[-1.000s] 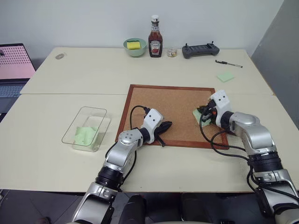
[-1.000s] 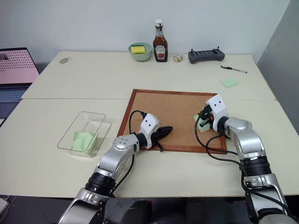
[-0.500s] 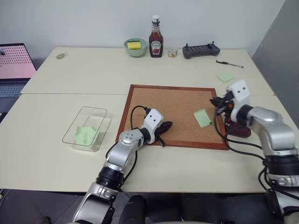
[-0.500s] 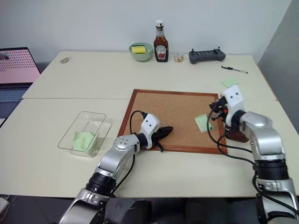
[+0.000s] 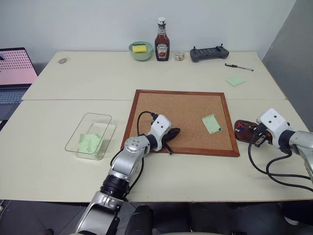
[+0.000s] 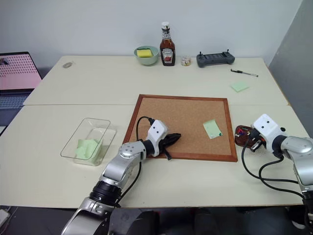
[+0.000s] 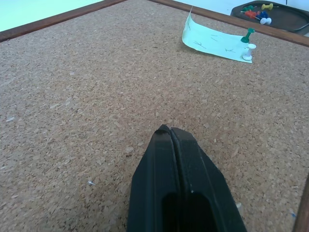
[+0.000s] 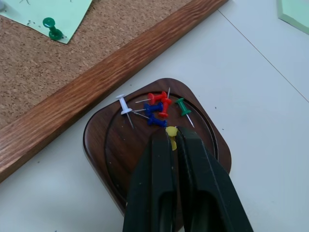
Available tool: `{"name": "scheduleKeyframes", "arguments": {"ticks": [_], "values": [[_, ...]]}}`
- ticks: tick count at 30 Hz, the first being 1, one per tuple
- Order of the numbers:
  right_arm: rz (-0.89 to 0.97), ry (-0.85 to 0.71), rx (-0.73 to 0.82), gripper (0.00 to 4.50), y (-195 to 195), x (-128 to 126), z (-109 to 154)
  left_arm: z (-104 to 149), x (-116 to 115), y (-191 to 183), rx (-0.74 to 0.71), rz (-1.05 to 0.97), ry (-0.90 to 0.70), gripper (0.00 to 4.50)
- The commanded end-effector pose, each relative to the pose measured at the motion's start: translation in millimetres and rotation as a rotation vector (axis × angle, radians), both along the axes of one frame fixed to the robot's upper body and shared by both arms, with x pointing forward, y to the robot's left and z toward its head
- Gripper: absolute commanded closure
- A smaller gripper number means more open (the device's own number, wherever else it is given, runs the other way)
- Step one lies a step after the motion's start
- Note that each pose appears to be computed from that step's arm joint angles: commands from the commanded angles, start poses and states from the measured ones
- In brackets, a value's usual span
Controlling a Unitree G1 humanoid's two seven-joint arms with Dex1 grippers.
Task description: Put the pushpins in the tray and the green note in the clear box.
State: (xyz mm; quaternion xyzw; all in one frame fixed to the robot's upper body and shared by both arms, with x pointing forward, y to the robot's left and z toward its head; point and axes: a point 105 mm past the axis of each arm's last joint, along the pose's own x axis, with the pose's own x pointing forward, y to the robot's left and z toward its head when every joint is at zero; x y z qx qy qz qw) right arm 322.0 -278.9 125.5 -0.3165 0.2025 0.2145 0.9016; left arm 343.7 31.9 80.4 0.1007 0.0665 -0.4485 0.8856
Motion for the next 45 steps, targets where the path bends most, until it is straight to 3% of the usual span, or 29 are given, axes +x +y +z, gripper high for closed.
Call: {"name": "scheduleKeyframes", "arguments": {"ticks": [1,9,13,18,32,36,45], "values": [[0.013,-0.003,-0.031,3.56,-2,0,3,-17,-6,-4,0.029,-0.023,0.056,4.5],[0.001,-0.045,-0.02,1.8,-7,4,19,-18,-7,-4,0.031,-0.021,0.057,4.5],[0.02,-0.069,0.106,1.02,3,5,39,-18,-7,-2,0.031,-0.021,0.057,4.5],[0.101,-0.022,0.253,1.02,37,0,32,-17,-6,-2,0.031,-0.022,0.057,4.5],[0.108,-0.02,0.268,1.02,64,19,1,-15,-6,-3,0.03,-0.016,0.052,4.5],[0.12,-0.017,0.266,1.65,66,20,-1,-15,-7,-3,0.028,-0.015,0.053,4.5],[0.147,0.005,0.263,3.53,72,20,-5,-16,-7,-2,0.03,-0.016,0.056,4.5]]}}
